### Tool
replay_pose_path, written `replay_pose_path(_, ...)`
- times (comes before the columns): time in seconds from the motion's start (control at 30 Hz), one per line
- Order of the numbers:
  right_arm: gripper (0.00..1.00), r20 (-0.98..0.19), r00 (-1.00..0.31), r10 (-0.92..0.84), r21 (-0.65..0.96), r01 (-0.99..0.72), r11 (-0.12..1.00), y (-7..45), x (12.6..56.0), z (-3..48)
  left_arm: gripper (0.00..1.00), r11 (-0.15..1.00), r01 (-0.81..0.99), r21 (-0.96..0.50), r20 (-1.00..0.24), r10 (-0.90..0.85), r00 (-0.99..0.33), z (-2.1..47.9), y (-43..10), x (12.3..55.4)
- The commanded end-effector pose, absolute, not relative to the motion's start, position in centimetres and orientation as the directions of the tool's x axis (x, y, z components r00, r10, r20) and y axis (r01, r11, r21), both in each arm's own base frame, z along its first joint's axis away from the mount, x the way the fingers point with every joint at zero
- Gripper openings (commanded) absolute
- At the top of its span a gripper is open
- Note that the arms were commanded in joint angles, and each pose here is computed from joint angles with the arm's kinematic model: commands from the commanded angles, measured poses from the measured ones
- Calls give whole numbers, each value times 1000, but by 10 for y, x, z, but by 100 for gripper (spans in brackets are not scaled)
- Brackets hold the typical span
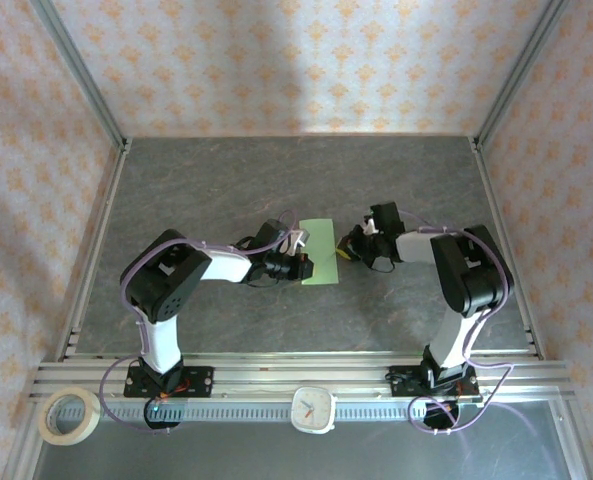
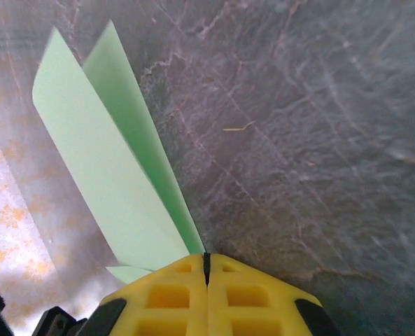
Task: Fold a paper plane with a square sheet of paper (pick it up from the middle)
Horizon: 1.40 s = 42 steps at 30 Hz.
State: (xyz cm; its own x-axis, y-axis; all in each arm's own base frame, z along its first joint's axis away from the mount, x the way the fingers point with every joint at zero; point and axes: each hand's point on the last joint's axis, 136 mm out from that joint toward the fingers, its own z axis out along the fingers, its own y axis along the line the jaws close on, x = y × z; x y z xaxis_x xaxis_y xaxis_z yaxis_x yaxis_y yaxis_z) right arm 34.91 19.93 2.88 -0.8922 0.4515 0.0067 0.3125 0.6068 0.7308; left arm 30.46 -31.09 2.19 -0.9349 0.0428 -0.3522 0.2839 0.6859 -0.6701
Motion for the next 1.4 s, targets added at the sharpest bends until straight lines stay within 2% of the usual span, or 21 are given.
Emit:
replay_pose_path(0.0, 0, -72, -873, 483, 724, 287, 627, 187, 352, 53, 0, 737, 193, -648, -262, 22, -965, 19, -298, 292)
replay_pose_path(0.1, 0, -68, -876, 477, 733, 280, 619, 187, 340, 59, 3, 716, 222, -661, -323, -4, -946, 53, -307, 310)
replay_pose_path(0.23, 11, -43, -894, 447, 720, 283, 634, 190, 320, 55, 9, 730, 252, -636, -402, -35, -915, 81, -309, 333)
replay_pose_path(0.33, 22, -32, -907, 419, 686, 286, 669, 192, 306, 47, 8, 768, 233, -596, -404, -36, -914, 69, -303, 343)
replay_pose_path(0.5, 32, -19, -923, 384, 663, 276, 696, 204, 289, 41, 5, 808, 229, -543, -380, 7, -925, 39, -298, 345)
replay_pose_path(0.8, 36, -5, -933, 360, 623, 278, 731, 212, 277, 37, 0, 826, 203, -527, -339, 15, -941, 8, -289, 332)
replay_pose_path(1.37, 39, 45, -937, 346, 642, 293, 708, 228, 266, 34, 0, 812, 201, -548, -307, 28, -951, 3, -289, 321)
